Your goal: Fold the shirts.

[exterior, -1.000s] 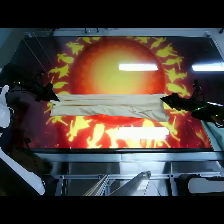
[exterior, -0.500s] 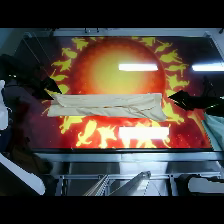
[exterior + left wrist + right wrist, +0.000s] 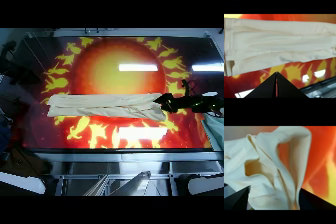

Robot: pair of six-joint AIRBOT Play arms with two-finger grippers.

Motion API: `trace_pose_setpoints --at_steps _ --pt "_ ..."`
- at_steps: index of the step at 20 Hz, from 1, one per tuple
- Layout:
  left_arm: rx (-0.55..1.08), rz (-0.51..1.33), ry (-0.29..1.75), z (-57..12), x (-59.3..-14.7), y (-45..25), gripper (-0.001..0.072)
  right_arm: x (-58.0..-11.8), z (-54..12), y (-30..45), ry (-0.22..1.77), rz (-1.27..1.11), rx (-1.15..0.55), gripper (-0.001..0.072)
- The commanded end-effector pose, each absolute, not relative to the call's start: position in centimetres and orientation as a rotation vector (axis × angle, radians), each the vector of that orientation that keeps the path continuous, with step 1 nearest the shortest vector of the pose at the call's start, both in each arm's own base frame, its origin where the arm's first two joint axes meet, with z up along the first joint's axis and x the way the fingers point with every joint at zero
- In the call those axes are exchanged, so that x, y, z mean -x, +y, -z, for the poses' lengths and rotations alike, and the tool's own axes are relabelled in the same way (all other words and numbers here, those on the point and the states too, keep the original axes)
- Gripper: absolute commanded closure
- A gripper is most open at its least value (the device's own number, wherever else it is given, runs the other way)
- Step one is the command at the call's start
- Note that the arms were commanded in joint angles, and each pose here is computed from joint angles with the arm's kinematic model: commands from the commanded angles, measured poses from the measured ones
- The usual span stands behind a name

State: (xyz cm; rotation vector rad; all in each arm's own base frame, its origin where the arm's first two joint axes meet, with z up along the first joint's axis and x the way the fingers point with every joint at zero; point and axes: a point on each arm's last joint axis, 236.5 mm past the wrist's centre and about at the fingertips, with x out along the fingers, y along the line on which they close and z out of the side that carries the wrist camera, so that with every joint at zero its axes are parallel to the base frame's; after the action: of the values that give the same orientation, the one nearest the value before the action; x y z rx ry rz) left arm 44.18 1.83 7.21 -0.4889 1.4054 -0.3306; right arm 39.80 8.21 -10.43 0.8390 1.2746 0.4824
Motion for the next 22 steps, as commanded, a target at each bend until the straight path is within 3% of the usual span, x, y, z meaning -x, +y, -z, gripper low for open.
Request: trace_pose_setpoints --at_steps 1,2,3,4,5,9,14,18,22 --pt "0.461 0.335 1.352 -9.0 -44.5 1.0 0.0685 -39.4 10.4 12.2 1.334 -0.575 -0.824 0.0152" --pt "0.453 0.348 1.357 -8.7 -44.6 0.1 0.0685 -39.5 10.2 13.2 1.338 -0.597 -0.817 0.0152" --pt "0.458 0.383 1.360 -8.3 -44.8 -1.6 0.0685 -39.6 10.0 14.1 1.336 -0.614 -0.818 0.0276" --pt "0.468 0.427 1.371 -7.5 -44.8 -3.6 0.0685 -39.8 9.6 14.9 1.326 -0.629 -0.826 0.0641" --pt "0.449 0.452 1.386 -6.1 -44.7 -5.4 0.0686 -40.3 9.0 15.3 1.309 -0.640 -0.842 0.0691" --pt "0.380 0.542 1.488 1.6 -43.7 -15.3 0.0686 -40.2 5.5 13.8 1.283 -0.729 -0.864 0.0693" --pt "0.157 0.757 1.669 9.6 -38.4 -29.1 0.0685 -39.2 1.0 8.1 1.221 -0.771 -0.959 0.0693" --pt "0.049 0.856 1.750 12.4 -35.2 -35.4 0.0685 -38.0 -1.6 4.4 1.184 -0.808 -1.012 0.0693" --pt "0.034 0.915 1.719 11.3 -35.4 -38.8 0.0686 -36.7 -4.2 3.4 1.185 -0.898 -1.021 0.0694"
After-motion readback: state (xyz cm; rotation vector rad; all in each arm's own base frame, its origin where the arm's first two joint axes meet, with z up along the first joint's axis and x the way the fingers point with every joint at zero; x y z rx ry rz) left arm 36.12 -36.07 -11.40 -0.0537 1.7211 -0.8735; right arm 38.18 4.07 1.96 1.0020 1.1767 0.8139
